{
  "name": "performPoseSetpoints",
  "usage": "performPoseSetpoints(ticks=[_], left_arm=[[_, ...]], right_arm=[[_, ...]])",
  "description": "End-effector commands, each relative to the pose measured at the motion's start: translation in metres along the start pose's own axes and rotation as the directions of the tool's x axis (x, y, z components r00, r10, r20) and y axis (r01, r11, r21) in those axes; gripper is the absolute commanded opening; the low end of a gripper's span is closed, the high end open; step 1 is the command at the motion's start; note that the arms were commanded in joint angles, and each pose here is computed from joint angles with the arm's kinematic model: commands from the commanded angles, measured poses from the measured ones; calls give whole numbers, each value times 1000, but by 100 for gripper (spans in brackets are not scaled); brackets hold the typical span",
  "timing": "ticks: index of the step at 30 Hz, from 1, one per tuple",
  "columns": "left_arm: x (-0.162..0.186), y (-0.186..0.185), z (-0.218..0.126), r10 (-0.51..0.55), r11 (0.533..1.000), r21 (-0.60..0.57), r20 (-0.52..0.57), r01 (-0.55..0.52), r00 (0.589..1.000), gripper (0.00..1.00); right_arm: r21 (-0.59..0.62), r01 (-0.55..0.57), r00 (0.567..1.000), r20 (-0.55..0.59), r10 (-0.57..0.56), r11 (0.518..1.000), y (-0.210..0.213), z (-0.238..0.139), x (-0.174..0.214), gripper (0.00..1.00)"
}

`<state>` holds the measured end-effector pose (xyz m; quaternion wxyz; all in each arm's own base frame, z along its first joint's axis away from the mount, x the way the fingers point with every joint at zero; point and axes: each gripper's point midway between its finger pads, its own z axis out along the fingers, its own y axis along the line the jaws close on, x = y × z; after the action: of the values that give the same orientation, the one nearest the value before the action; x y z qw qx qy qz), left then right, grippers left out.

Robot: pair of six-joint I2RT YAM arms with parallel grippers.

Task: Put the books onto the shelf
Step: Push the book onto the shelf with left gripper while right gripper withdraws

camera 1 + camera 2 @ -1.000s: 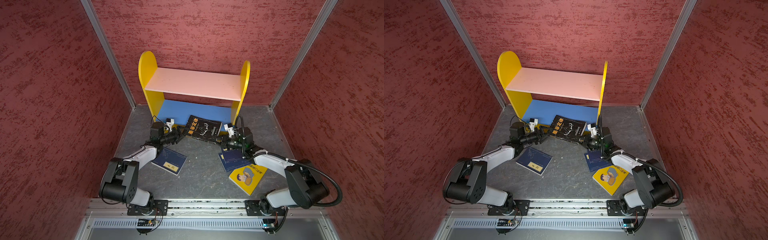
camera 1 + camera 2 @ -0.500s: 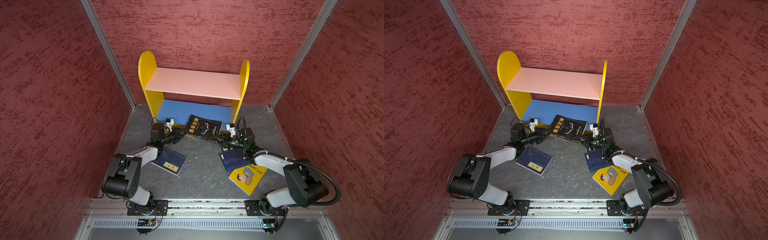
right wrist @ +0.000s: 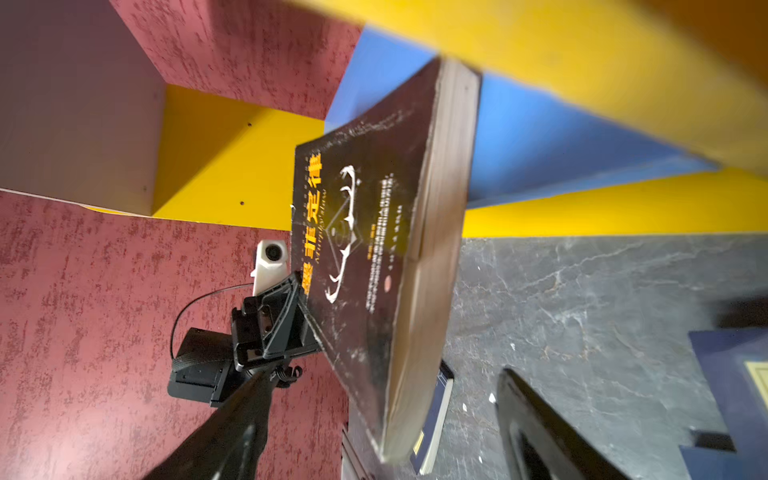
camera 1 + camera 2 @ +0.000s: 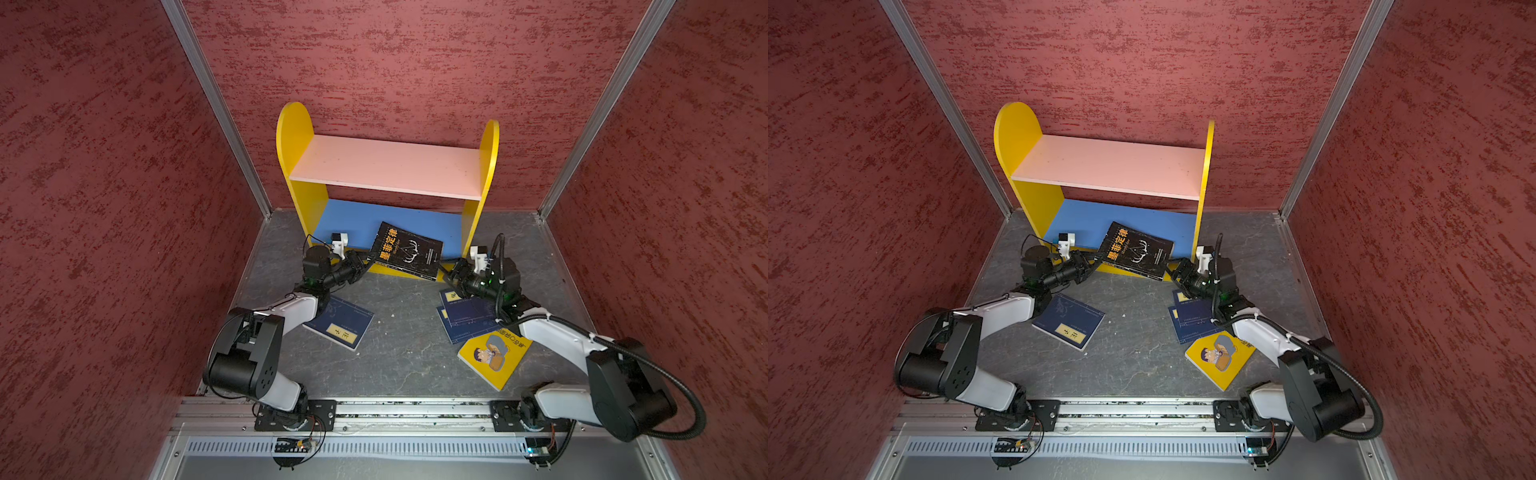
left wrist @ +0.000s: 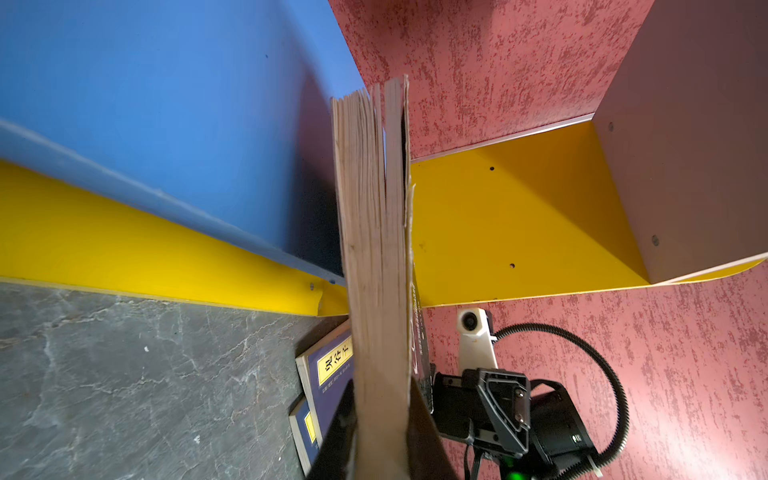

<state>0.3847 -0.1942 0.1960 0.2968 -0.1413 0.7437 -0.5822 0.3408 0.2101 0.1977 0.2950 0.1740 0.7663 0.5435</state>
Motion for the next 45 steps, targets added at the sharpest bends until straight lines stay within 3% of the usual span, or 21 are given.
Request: performPoseSetpoints(ticks=[1, 7, 16, 26, 45], left_arm=[[-24, -44, 5, 84, 991, 97, 89, -92, 993, 5], [-26, -59, 28, 105, 985, 127, 87, -116, 991, 5], [-25, -66, 68, 100, 979, 169, 81, -113, 992, 5], [-24, -55, 90, 73, 986, 140, 115, -89, 991, 5], [-3, -51, 110, 66, 987, 141, 54, -73, 996, 5]], right_arm=[[74, 49, 993, 103, -56, 996, -5, -17, -14, 91], [223, 89, 971, 199, -135, 971, -16, -43, -28, 95], [332, 106, 938, 279, -205, 937, -24, -67, -40, 98], [345, 124, 923, 304, -236, 930, -25, -72, -45, 99], [364, 117, 928, 292, -232, 924, -33, -69, -44, 99]])
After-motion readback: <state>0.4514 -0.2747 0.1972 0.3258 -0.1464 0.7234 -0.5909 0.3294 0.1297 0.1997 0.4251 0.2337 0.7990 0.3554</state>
